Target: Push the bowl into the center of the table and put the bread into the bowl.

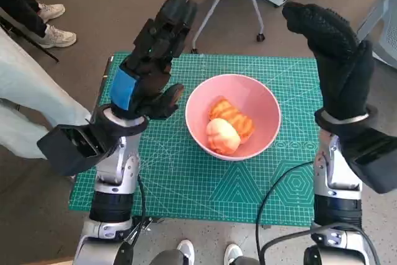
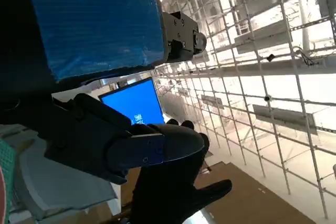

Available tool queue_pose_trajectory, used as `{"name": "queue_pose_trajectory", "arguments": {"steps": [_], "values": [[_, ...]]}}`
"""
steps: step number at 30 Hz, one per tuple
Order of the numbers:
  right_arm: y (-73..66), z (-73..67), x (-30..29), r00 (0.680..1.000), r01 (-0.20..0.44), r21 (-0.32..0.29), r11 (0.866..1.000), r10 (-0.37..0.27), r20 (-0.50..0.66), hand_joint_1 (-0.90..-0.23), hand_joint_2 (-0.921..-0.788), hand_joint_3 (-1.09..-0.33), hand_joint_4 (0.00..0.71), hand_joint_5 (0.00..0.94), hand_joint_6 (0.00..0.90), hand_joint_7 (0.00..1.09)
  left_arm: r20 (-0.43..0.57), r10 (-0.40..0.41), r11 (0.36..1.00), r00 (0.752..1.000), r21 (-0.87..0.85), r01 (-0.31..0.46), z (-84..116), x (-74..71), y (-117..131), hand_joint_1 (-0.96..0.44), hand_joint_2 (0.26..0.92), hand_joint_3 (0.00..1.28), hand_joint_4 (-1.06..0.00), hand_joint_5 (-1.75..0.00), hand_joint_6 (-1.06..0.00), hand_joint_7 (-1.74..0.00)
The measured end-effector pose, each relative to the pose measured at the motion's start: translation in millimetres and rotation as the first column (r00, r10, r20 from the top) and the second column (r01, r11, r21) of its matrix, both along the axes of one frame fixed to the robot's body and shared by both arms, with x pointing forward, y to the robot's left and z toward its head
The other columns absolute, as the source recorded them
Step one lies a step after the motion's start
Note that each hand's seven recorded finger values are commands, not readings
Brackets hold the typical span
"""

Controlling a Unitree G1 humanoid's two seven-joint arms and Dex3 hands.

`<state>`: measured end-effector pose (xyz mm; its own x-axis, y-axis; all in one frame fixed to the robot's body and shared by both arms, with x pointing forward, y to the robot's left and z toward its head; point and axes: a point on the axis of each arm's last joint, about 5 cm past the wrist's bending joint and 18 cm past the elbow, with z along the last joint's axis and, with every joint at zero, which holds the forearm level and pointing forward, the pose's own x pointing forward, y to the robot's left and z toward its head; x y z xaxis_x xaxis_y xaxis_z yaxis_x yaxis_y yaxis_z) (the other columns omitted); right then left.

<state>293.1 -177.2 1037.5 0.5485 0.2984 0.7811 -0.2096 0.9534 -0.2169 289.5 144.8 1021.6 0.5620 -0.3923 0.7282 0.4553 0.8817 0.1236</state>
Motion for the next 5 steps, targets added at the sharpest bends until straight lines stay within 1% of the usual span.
{"name": "queue_pose_trajectory", "arguments": {"steps": [5], "values": [[-0.2,0.0,-2.3,1.0,-0.001,-0.001,1.0,0.001,0.002,-0.704,-0.921,-0.761,0.204,0.004,0.216,0.23,0.006,0.0,1.0,1.0,0.0,0.0,0.8,-0.4,-0.2,-0.78,0.921,0.55,0.0,0.0,-0.09,0.0]]}}
